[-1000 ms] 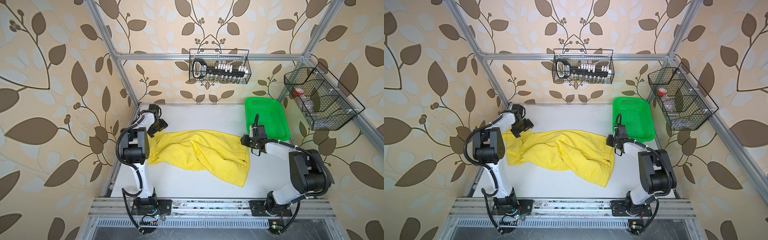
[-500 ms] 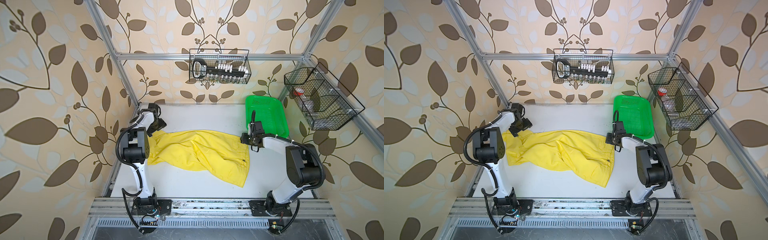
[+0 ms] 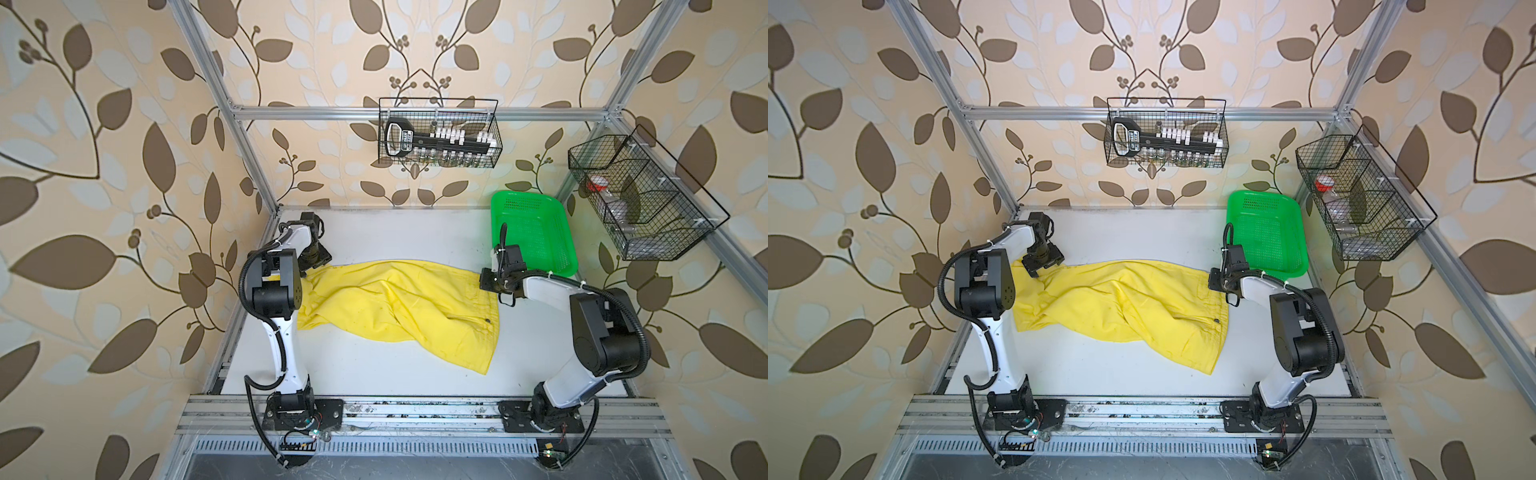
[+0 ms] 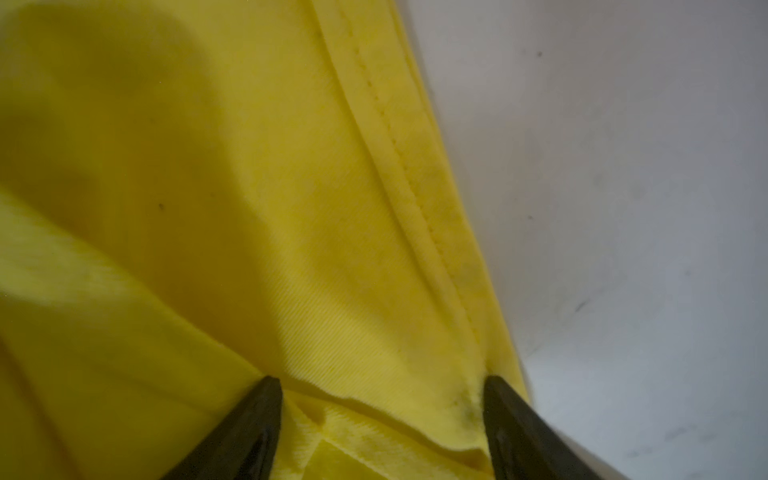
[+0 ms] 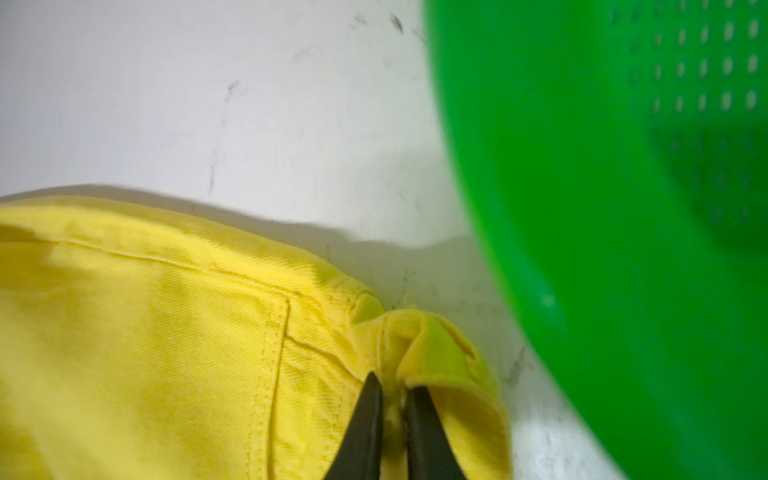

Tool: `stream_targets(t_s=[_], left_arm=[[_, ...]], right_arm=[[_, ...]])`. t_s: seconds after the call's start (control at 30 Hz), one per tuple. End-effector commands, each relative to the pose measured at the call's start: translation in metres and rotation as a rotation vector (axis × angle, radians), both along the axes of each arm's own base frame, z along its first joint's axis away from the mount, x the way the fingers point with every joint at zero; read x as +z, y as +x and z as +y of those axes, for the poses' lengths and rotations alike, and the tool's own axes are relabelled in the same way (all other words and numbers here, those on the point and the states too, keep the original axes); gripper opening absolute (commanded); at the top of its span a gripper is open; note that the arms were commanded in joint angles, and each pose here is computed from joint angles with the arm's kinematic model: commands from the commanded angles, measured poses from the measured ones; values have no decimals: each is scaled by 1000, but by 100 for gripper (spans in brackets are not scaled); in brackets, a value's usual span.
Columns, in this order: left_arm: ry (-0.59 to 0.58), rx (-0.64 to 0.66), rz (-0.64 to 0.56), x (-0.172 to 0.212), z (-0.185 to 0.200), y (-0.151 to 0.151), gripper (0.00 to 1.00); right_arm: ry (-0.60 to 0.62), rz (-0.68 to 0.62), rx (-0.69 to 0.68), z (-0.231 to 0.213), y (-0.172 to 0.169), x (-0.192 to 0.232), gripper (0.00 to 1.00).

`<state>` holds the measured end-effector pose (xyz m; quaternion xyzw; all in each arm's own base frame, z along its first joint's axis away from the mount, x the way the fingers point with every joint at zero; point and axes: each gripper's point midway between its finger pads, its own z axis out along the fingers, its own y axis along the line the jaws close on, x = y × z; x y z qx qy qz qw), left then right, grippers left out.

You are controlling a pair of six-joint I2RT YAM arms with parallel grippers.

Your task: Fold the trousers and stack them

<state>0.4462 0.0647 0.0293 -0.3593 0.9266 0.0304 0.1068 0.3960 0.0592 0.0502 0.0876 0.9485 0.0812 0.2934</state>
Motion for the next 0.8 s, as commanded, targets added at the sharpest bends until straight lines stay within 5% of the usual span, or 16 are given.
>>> stream_targets(t_s=[0.0, 0.37, 0.57, 0.77], left_arm=[[19, 18, 9, 5, 11, 0, 64], [-19, -11, 10, 8, 8, -4, 1], [-11, -44, -42, 36, 9, -2, 0], [97, -53, -150, 105, 25, -10, 0]], right_arm=[[7, -109, 41, 6, 6, 34, 5], [88, -340, 106, 11, -12, 136, 4], [115, -375, 127, 9, -16, 162, 5], [142, -428, 140, 8, -14, 194, 5]])
